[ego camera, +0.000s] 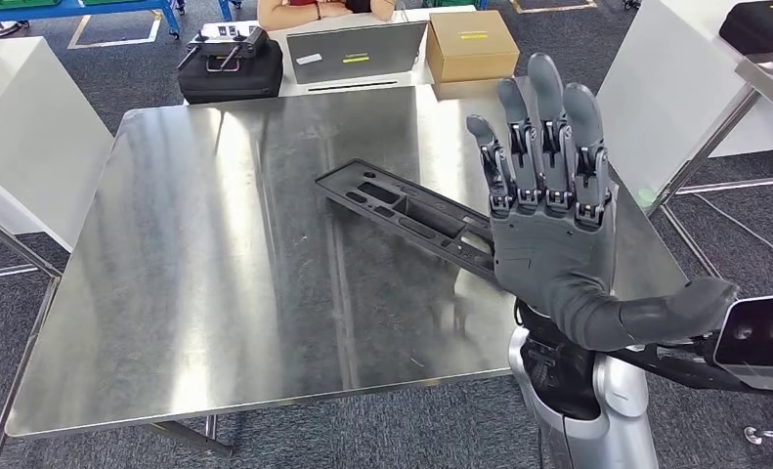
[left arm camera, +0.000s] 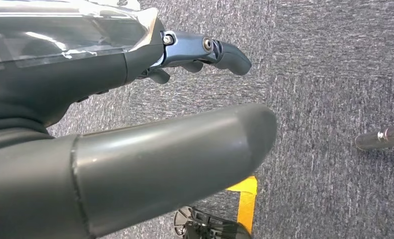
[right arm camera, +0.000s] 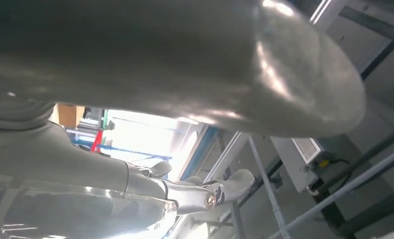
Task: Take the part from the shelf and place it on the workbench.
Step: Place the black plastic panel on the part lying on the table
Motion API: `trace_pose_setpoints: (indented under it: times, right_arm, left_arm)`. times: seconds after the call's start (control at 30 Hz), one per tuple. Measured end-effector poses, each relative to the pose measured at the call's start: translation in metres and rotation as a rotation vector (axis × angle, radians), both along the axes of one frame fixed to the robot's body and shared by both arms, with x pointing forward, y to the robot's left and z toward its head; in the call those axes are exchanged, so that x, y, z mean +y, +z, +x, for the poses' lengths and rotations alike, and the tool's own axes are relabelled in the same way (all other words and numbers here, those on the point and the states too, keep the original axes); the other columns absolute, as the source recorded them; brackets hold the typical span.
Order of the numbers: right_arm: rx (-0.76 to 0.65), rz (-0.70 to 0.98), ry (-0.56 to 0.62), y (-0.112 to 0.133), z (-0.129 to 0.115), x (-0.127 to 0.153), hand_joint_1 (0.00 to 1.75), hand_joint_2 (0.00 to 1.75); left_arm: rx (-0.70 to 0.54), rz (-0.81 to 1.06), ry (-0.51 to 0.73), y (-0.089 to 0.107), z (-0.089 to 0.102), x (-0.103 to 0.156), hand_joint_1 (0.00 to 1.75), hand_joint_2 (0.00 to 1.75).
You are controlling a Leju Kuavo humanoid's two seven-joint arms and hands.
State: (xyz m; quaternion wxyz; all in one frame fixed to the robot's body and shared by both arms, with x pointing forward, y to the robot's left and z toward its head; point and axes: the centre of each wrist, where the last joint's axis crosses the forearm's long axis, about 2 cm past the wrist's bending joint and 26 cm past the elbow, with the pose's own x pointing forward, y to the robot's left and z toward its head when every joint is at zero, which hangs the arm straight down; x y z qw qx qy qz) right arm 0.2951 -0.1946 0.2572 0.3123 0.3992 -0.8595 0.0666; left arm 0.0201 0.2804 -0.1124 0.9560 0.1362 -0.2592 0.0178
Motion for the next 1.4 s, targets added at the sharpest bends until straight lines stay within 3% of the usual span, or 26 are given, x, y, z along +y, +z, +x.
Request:
trace_pose_setpoints:
  times: [0.3, 1.4]
  right_arm:
    - [0.026, -0.035, 0.013, -0.013, -0.009, -0.007, 0.00, 0.00]
    - [0.032, -0.072, 0.022, -0.020, -0.014, -0.008, 0.00, 0.00]
  left_arm:
    - [-0.002, -0.020, -0.005, 0.000, 0.002, -0.007, 0.00, 0.00]
    - [0.001, -0.022, 0.009, 0.001, 0.006, -0.009, 0.00, 0.00]
